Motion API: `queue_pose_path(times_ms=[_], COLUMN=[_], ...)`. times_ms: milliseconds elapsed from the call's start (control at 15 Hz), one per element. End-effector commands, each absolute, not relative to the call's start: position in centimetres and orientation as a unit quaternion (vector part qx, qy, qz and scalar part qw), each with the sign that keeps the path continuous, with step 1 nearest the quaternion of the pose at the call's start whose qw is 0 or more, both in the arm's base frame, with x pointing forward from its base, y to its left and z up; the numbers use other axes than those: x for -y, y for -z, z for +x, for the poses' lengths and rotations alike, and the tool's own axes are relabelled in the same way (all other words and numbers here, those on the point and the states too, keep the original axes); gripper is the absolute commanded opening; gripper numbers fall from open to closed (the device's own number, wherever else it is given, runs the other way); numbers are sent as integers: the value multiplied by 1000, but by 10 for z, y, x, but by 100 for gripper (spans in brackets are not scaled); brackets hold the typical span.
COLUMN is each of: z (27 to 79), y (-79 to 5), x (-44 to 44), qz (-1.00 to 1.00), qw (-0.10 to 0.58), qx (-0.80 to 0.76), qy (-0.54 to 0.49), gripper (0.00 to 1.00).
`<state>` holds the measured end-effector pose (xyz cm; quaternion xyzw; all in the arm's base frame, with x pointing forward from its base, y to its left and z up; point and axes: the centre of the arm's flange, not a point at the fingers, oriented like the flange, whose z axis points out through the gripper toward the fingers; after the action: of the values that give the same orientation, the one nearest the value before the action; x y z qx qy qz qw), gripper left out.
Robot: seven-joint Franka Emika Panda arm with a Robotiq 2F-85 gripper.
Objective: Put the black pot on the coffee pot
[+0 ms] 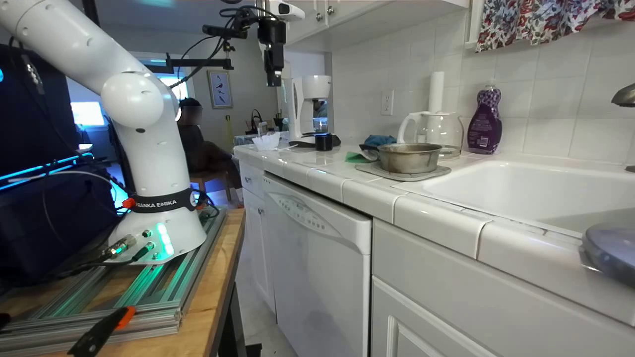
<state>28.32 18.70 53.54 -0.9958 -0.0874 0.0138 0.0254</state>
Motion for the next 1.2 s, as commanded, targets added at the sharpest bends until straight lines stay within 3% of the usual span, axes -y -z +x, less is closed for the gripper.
queue_pose_path(times_ms=[0, 333, 733, 1133], z=[306, 309, 301, 305], y=[-512, -490, -486, -436], x=[-226, -281, -275, -312], qz=[-997, -989, -989, -996], qw=[33, 12, 13, 44], qx=[73, 146, 144, -24], qy=[22, 24, 20, 78], gripper=[100, 100, 100, 100])
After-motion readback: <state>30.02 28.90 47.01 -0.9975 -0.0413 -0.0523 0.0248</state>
